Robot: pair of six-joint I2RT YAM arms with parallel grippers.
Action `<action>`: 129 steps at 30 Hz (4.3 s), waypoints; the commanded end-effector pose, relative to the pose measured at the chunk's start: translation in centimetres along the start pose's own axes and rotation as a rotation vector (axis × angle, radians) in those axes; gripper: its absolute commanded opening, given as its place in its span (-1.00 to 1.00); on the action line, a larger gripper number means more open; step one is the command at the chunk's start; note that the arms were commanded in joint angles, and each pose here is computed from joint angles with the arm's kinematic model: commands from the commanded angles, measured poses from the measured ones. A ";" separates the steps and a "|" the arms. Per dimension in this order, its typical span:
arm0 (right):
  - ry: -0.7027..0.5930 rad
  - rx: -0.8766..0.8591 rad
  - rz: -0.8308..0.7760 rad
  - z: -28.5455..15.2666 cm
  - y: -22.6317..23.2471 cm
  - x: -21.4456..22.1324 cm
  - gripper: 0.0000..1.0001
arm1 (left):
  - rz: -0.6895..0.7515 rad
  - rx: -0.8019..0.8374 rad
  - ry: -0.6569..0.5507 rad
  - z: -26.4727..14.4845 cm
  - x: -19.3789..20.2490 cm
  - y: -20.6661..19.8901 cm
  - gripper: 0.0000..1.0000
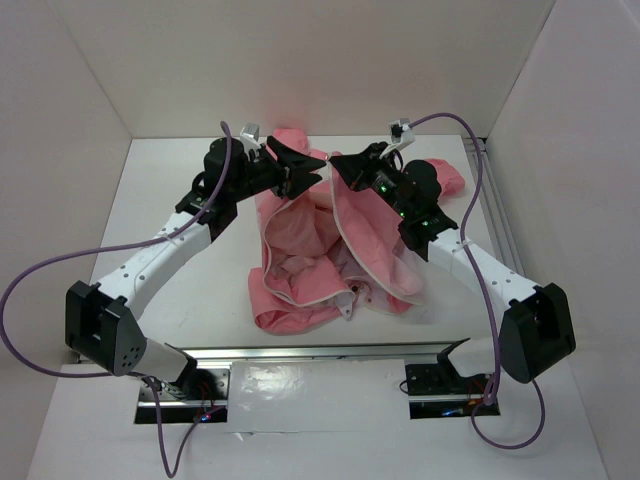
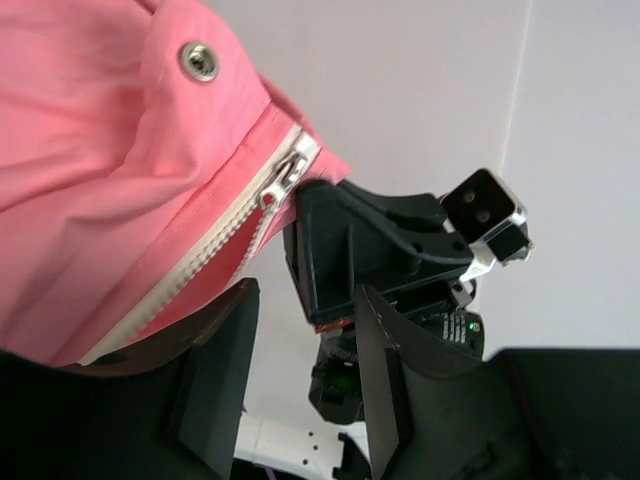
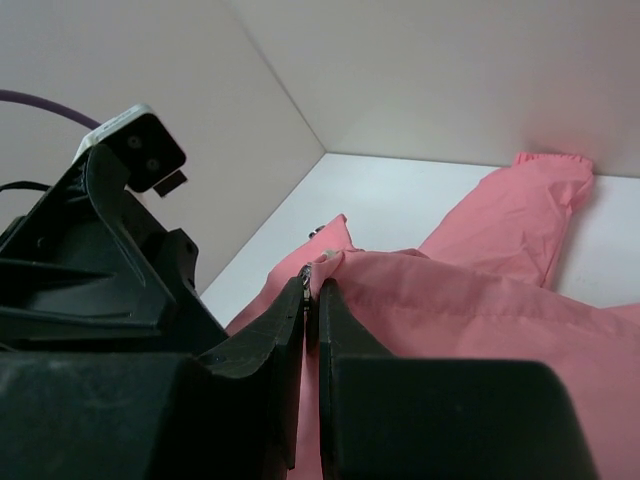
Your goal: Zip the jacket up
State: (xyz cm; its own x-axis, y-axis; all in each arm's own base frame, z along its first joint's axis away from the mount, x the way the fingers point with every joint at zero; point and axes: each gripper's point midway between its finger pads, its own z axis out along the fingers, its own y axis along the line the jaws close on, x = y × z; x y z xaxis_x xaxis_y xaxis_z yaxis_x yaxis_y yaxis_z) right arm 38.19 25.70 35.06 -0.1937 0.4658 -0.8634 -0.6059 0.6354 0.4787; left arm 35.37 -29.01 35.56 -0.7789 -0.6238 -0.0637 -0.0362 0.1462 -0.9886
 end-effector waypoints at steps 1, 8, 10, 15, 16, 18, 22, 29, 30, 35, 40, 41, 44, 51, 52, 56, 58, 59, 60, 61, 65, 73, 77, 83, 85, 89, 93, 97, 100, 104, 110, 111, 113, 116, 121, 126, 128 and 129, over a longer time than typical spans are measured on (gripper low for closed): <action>-0.095 -0.059 -0.042 -0.2 2.4 -4.4 -1.00 | -0.020 0.080 -0.012 0.8 -0.3 -3.2 0.14; -0.088 -0.054 -0.049 -0.1 2.4 -4.5 -1.00 | -0.074 0.065 -0.031 1.8 -0.2 -2.6 0.14; -0.080 -0.049 -0.047 -0.2 2.3 -4.3 -1.00 | -0.074 0.067 -0.045 1.9 -0.4 -2.4 0.12; -0.083 -0.062 -0.049 -0.1 2.7 -4.6 -1.00 | -0.075 0.064 -0.071 2.0 -0.9 -2.6 0.06; -0.091 -0.066 -0.051 -0.3 2.9 -5.0 -1.00 | -0.086 0.064 -0.081 2.0 -1.1 -2.6 0.04; -0.091 -0.066 -0.051 -0.3 2.9 -5.0 -1.00 | -0.082 0.076 -0.091 1.8 -1.2 -2.9 0.04; -0.083 -0.062 -0.049 -0.3 2.8 -4.8 -1.00 | -0.096 0.067 -0.122 1.6 -1.9 -2.4 0.01; -0.091 -0.066 -0.051 -0.5 3.1 -5.1 -1.00 | -0.100 0.080 -0.123 1.6 -1.9 -2.7 -0.12; -0.091 -0.066 -0.051 -0.5 3.1 -5.1 -1.00 | -0.100 0.080 -0.123 1.6 -1.9 -2.7 -0.12; -0.091 -0.066 -0.051 -0.5 3.1 -5.1 -1.00 | -0.104 0.071 -0.131 1.9 -2.2 -2.3 -0.12; -0.088 -0.053 -0.058 -0.5 2.8 -5.0 -1.00 | -0.104 0.071 -0.131 1.9 -2.2 -2.3 -0.16; -0.088 -0.053 -0.058 -0.5 2.8 -5.0 -1.00 | -0.113 0.072 -0.131 1.9 -2.2 -2.3 -0.19; -0.088 -0.053 -0.058 -0.5 2.8 -5.0 -1.00 | -0.113 0.072 -0.131 1.9 -2.2 -2.3 -0.27; -0.088 -0.053 -0.058 -0.5 2.8 -5.0 -1.00 | -0.133 0.046 -0.139 1.9 -2.6 -1.2 -0.27; -0.088 -0.053 -0.058 -0.5 2.8 -5.0 -1.00 | -0.133 0.046 -0.139 1.9 -2.6 -1.2 -0.27; -0.088 -0.053 -0.058 -0.5 2.8 -5.0 -1.00 | -0.146 0.036 -0.127 2.5 -2.6 -0.6 -0.27; -0.088 -0.053 -0.058 -0.5 2.8 -5.0 -1.00 | -0.154 0.051 -0.126 2.4 -2.8 -0.7 -0.27; -0.088 -0.053 -0.058 -0.5 2.8 -5.0 -1.00 | -0.158 0.041 -0.126 2.7 -2.9 -0.3 -0.27; -0.088 -0.053 -0.058 -0.5 2.8 -5.0 -1.00 | -0.157 0.042 -0.116 2.7 -2.8 -0.3 -0.30; -0.080 -0.049 -0.067 -0.5 2.6 -4.8 -1.00 | -0.150 0.060 -0.117 2.6 -2.8 -0.9 -0.30; -0.096 -0.057 -0.071 -0.5 3.0 -5.4 -1.00 | -0.153 0.052 -0.117 2.9 -2.9 -0.6 -0.41; -0.096 -0.058 -0.062 -0.5 3.0 -5.4 -1.00 | -0.175 0.049 -0.085 3.0 -2.7 0.2 -0.87; -0.120 -0.040 -0.072 -0.5 2.6 -5.7 -1.00 | -0.179 0.041 -0.076 3.2 -2.6 0.6 -1.00; -0.189 0.012 -0.083 -0.4 1.8 -7.2 -1.00 | -0.173 0.008 -0.075 3.2 -2.5 1.0 -1.00; -0.212 0.035 -0.088 -0.4 1.6 -7.5 -1.00 | -0.167 -0.006 -0.085 3.2 -2.6 1.3 -1.00; -0.255 0.094 -0.110 -0.2 0.8 -8.4 -1.00 | -0.155 -0.024 -0.084 3.1 -2.6 1.2 -1.00; -0.296 0.123 -0.122 0.1 0.8 -9.1 -1.00 | -0.162 -0.040 -0.083 3.4 -2.7 1.8 -1.00; -0.295 0.147 -0.159 0.9 0.6 -8.9 -1.00 | -0.156 -0.049 -0.073 3.6 -2.6 2.0 -1.00; -0.327 0.162 -0.166 1.1 0.6 -9.8 -1.00 | -0.135 -0.054 -0.072 3.5 -2.6 1.5 -1.00; -0.310 0.123 -0.167 1.5 1.3 -9.2 -1.00 | -0.129 -0.065 -0.071 3.9 -2.8 1.8 -1.00; -0.328 0.072 -0.144 0.4 3.0 -9.3 -1.00 | -0.124 -0.082 -0.060 5.1 -3.1 2.3 -1.00; -0.336 0.068 -0.144 0.2 3.2 -9.6 -1.00 | -0.124 -0.079 -0.050 5.3 -3.1 2.2 -1.00; -0.323 0.065 -0.142 0.3 3.3 -9.0 -1.00 | -0.123 -0.071 -0.047 5.5 -3.5 2.0 -1.00; -0.323 0.087 -0.143 0.2 3.1 -8.6 -1.00 | -0.121 -0.088 -0.034 6.1 -3.5 2.7 -1.00; -0.359 0.116 -0.175 0.6 2.7 -9.6 -1.00 | -0.116 -0.096 -0.023 5.5 -3.0 2.9 -1.00; -0.381 0.151 -0.240 1.1 2.4 -10.8 -1.00 | -0.088 -0.106 -0.038 4.7 -3.7 3.1 -1.00; -0.392 0.158 -0.248 1.1 2.5 -11.3 -1.00 | -0.074 -0.114 -0.045 4.4 -3.7 2.9 -1.00; -0.410 0.150 -0.247 1.0 2.8 -12.0 -1.00 | -0.063 -0.115 -0.055 4.3 -3.9 2.6 -1.00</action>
State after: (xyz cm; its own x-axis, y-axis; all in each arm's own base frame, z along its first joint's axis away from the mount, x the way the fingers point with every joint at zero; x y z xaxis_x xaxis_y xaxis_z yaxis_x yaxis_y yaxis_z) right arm 40.86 24.35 35.90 0.0098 0.3539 -0.9352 -0.4328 0.8446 0.3150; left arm 41.68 -30.46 34.05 -0.7399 -0.6725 0.0178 -0.1248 0.1112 -0.9859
